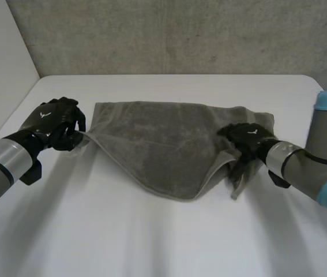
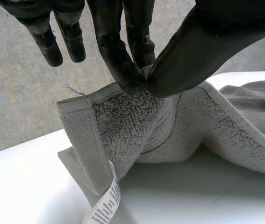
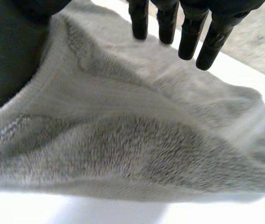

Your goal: Fold the towel.

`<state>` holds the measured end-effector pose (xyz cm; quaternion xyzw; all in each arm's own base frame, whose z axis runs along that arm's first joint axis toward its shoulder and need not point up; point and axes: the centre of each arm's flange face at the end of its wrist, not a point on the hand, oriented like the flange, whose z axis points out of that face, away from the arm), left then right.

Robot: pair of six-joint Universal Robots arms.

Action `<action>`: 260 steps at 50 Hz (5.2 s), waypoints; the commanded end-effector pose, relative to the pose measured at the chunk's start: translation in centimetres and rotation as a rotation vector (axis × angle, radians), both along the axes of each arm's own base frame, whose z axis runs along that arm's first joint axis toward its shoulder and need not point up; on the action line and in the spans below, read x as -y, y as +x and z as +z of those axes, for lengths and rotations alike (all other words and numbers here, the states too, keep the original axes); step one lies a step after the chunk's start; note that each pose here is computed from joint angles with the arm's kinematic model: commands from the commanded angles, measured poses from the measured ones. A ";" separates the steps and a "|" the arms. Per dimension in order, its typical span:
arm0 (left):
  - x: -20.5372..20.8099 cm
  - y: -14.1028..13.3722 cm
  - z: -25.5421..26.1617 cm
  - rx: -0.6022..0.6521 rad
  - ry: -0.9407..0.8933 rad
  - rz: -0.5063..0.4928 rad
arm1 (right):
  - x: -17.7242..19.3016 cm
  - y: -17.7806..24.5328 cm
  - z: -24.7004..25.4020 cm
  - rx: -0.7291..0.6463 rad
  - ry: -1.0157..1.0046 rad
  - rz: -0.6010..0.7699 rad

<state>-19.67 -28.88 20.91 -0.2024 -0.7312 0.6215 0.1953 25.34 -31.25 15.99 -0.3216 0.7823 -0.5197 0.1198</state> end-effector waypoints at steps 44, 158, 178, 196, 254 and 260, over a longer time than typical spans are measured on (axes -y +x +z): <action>-0.8 -0.7 -0.9 0.008 0.023 -0.028 | -6.5 -4.0 -2.7 0.329 0.054 -0.272; 9.7 -4.3 23.3 -0.174 -1.015 0.067 | 7.0 -0.7 28.1 0.078 -1.294 -0.035; 8.5 -1.9 -2.9 0.258 -0.427 -0.092 | 4.0 -3.7 5.3 -0.112 -0.620 0.238; 4.6 -0.7 -2.7 0.354 -0.285 -0.121 | -2.0 -5.7 2.1 -0.207 -0.381 0.389; 13.3 -1.2 -1.6 0.210 -0.300 -0.048 | 4.0 -3.1 4.3 -0.275 -0.373 0.278; 15.0 -1.4 -2.0 0.212 -0.360 -0.001 | 6.1 -3.6 2.8 -0.322 -0.427 0.158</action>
